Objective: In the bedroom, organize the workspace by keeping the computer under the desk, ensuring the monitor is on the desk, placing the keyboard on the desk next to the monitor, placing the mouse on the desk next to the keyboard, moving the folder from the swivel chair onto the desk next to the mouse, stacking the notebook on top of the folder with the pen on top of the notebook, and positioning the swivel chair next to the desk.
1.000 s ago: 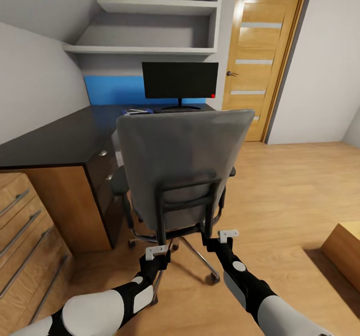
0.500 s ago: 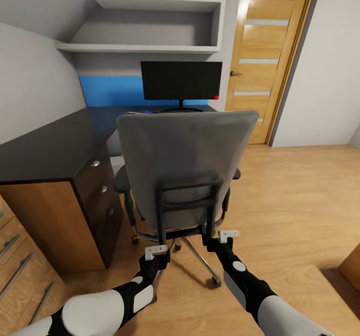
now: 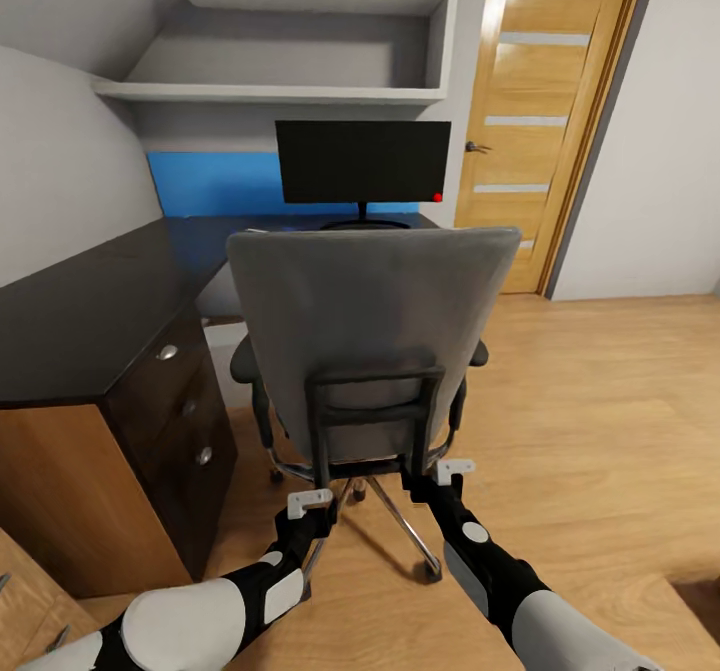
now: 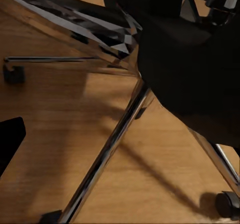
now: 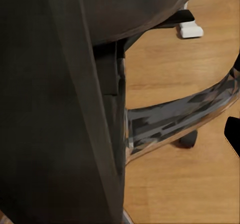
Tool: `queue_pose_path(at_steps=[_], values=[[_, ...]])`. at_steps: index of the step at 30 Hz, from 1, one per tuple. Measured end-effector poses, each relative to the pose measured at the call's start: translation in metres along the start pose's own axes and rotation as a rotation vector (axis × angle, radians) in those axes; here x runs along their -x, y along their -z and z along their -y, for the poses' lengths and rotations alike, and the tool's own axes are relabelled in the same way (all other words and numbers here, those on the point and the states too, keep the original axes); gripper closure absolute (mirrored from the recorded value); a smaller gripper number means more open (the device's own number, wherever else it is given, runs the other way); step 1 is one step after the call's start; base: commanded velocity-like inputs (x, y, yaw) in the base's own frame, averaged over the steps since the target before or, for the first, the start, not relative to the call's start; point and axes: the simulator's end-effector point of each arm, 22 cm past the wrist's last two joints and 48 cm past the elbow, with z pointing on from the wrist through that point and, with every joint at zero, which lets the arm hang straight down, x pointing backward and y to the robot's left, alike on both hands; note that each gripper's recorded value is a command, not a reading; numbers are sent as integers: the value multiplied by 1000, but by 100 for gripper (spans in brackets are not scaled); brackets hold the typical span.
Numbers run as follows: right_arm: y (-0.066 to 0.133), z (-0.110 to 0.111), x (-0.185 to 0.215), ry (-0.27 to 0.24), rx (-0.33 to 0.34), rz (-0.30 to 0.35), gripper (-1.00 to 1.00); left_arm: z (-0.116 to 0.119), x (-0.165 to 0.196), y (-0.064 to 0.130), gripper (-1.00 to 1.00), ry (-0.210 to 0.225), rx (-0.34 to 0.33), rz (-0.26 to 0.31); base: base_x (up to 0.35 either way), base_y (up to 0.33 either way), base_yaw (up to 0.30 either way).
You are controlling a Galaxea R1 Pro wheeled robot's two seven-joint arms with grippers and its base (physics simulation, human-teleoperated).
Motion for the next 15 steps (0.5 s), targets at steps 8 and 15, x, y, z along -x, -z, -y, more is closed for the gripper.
queue_pose_path(at_steps=[8, 15], values=[[0, 0, 0, 1, 0, 2, -100, -1, 0, 0, -100, -4, -2, 0, 321, 0, 0], [0, 1, 0, 0, 0, 2, -100, 0, 0, 0, -100, -22, -7, 1, 319, 0, 0]])
